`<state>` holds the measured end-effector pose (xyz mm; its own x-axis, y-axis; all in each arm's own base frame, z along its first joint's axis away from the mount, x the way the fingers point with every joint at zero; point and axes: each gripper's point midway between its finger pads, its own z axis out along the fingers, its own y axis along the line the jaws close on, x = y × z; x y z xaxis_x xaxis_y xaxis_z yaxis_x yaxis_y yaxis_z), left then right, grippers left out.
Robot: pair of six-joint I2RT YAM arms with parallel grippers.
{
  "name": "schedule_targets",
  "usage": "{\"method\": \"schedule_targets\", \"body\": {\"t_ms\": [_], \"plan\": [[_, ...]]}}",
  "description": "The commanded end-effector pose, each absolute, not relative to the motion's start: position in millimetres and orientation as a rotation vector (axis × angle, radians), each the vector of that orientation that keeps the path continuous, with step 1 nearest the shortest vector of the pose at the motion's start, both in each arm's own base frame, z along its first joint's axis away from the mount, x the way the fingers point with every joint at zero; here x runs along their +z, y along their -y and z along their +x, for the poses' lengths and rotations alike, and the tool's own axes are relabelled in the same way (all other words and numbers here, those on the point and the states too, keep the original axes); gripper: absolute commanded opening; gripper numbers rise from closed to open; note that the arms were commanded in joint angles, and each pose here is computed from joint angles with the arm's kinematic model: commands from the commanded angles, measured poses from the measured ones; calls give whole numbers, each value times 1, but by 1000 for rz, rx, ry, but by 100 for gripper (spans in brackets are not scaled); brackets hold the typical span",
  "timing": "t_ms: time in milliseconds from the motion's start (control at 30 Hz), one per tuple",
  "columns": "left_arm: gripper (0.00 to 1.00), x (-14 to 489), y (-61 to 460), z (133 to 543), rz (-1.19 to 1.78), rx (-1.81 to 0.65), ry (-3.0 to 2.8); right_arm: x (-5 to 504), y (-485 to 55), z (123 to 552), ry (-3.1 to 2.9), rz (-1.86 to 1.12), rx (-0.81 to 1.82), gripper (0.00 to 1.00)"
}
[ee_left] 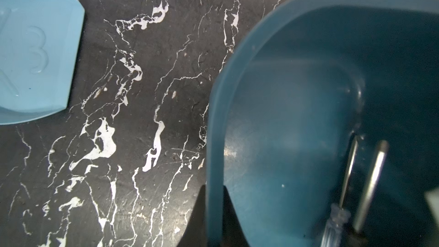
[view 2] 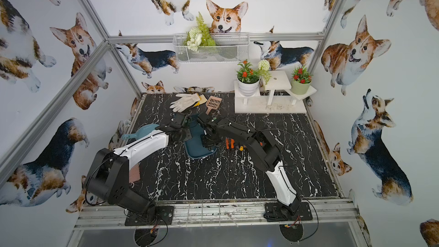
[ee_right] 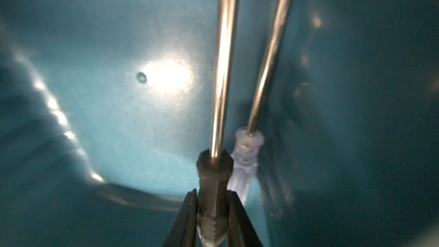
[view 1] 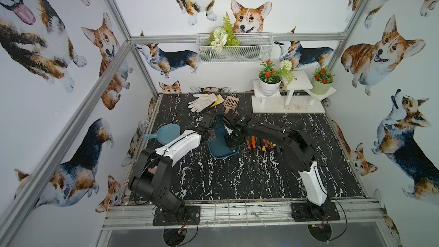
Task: Take out the screwdriver from the storage box
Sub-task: Pick up the screwdriver from the storage box.
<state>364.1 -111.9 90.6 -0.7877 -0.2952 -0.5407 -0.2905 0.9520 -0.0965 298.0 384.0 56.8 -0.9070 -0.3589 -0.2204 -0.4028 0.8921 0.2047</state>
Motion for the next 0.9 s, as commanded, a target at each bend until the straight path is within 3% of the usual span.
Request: {"method": "schedule_targets", "body": {"t_ms": [0,867], "plan": [[0,93,109,366,-427,9,-2516,66,-382,303,-2844,-587,374,0],[0,87,109,366,-448,19,-2531,152,-346,307,-2700,-483,567,0]]}}
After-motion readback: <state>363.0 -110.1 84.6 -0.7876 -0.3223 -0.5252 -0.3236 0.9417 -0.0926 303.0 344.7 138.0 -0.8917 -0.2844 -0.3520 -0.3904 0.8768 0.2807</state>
